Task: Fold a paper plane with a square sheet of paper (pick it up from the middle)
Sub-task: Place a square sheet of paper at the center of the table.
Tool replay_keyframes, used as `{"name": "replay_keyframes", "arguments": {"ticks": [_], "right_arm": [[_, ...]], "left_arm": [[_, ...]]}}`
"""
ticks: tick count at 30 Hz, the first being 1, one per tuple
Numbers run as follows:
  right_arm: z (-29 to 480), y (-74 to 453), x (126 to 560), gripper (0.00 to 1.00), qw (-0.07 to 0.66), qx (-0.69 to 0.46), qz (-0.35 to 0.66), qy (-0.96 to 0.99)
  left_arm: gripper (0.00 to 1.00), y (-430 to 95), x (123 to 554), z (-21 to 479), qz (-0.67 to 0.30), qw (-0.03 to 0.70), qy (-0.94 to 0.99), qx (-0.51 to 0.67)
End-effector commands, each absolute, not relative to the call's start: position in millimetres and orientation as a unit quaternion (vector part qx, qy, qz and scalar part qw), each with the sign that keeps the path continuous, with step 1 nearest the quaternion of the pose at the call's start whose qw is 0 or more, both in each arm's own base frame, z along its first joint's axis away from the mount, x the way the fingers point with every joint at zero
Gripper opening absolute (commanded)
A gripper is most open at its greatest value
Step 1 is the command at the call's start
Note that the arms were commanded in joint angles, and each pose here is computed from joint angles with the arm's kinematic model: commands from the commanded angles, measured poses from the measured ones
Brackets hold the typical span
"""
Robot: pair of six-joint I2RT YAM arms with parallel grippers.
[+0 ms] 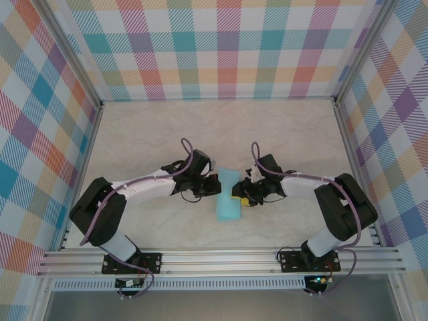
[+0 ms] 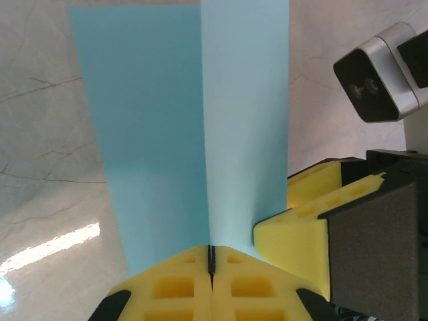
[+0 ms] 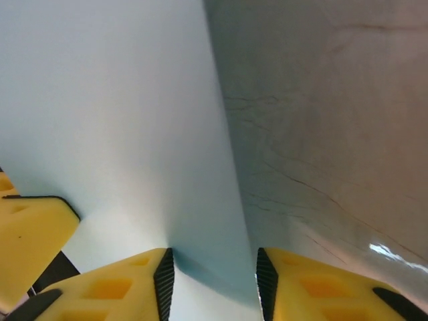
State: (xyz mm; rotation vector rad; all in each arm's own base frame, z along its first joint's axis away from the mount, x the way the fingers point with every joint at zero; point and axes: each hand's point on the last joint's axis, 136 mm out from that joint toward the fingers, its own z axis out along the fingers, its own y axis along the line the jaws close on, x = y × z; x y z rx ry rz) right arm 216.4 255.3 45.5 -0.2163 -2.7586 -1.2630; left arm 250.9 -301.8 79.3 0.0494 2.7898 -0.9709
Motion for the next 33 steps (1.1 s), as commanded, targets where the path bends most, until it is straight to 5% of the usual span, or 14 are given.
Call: {"name": "replay_keyframes", "arguments": {"ticks": [1, 5, 10, 15, 33], "right_arm": [[50, 248, 207, 0.48, 0.043, -0.055, -0.398, -0.915], [59, 219, 208, 0.59, -0.013, -0.032, -0.314, -0.949], [92, 225, 202, 0.67, -0.114, 0.061, -0.329, -0.935], [93, 242, 186, 0.65, -0.188, 0.151, -0.316, -0.918], [88, 318, 153, 0.63, -0.283, 0.300, -0.208, -0.887]], "left_arm": [[0.02, -299, 245, 69, -0.328, 0.072, 0.941, 0.028], [0.03, -299, 244, 63, -0.327, 0.065, 0.942, 0.018], [0.03, -303, 247, 65, -0.334, 0.059, 0.941, -0.002], [0.03, -301, 248, 65, -0.327, 0.060, 0.943, -0.006], [0.04, -301, 249, 65, -0.326, 0.058, 0.944, -0.018]]}}
